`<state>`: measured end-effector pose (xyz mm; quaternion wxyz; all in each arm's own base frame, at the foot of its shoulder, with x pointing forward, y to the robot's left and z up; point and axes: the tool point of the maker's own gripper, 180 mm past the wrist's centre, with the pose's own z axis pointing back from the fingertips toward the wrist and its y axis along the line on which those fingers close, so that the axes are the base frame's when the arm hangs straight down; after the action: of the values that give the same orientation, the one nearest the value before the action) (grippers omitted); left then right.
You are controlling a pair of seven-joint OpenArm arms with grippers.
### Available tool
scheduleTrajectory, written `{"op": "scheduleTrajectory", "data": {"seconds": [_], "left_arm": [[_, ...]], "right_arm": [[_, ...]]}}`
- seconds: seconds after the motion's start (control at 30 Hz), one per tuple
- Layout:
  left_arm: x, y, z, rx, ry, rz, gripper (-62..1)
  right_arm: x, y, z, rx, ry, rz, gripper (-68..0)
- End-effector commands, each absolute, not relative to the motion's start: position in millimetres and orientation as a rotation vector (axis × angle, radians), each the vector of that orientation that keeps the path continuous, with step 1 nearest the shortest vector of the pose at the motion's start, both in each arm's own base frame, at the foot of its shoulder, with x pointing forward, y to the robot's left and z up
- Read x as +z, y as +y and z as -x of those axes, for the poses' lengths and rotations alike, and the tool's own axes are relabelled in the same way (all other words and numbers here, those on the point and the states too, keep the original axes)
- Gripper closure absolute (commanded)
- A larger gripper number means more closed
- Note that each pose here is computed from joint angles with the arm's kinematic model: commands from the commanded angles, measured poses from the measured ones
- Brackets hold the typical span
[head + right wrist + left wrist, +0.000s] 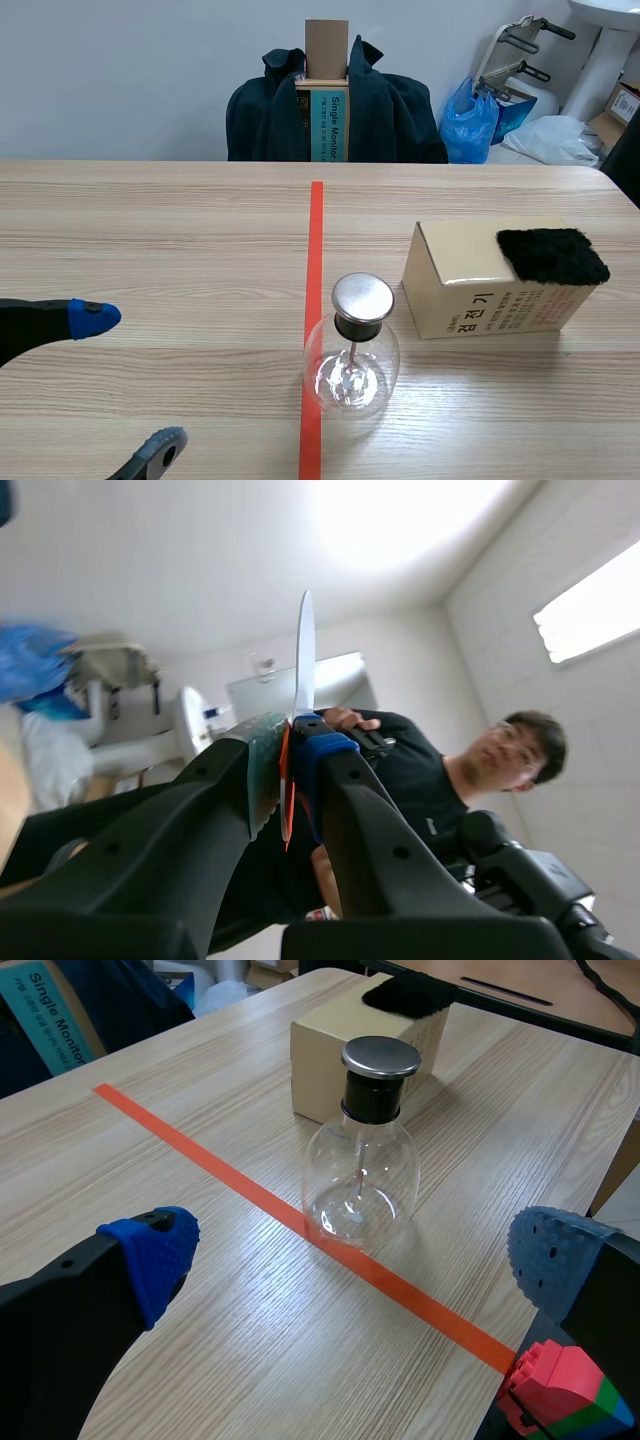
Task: Do the electroscope experiment.
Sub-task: 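Rub the plate on the fur, then bring the plate to the electroscope and point at the metal foil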
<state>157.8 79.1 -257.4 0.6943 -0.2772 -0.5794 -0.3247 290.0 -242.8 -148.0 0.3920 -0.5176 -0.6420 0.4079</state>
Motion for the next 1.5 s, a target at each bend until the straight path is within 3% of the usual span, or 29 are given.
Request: {"op": "scheduleTrajectory", "data": {"seconds": [0.0, 0.3, 0.57, 0.7, 0.73, 0.83, 0.87, 1.23, 1.47], "left_arm": [[-252.3, 76.7, -158.9, -0.709, -1.316, 0.636, -62.3], [-252.6, 76.7, -158.7, -0.71, -1.315, 0.636, -62.3], [-253.2, 76.8, -158.5, -0.711, -1.312, 0.635, -62.3], [-269.8, 73.2, -156.0, -0.782, -1.241, 0.594, -62.3], [-275.6, 71.8, -156.6, -0.788, -1.219, 0.588, -53.3], [-295.3, 69.4, -162.3, -0.783, -1.171, 0.581, -12.3], [-300.5, 67.4, -164.9, -0.778, -1.166, 0.588, -2.7], [-346.1, 26.6, -202.4, -0.764, -1.139, 0.687, -1.7], [-364.4, 20.5, -219.2, -0.744, -1.133, 0.651, -1.7]], "right_arm": [[-128.1, -245.3, -287.0, 1.002, -1.673, 1.364, -0.8], [-87.7, -229.8, -279.4, 0.917, -1.818, 1.372, -0.8], [-80.8, -219.5, -272.1, 0.877, -1.875, 1.369, -0.8], [-80.2, -214.7, -267.1, 0.86, -1.905, 1.379, -0.8], [-80.6, -213.1, -266.5, 0.863, -1.91, 1.377, -0.8], [-81.9, -208.0, -264.3, 0.87, -1.928, 1.369, -0.8], [-82.3, -208.1, -264.2, 0.866, -1.927, 1.369, -0.8], [-93.5, -192.1, -267.4, 0.962, -1.933, 1.294, -0.8], [-118.4, -158.6, -273.5, 1.105, -1.926, 1.193, -0.8]]}}
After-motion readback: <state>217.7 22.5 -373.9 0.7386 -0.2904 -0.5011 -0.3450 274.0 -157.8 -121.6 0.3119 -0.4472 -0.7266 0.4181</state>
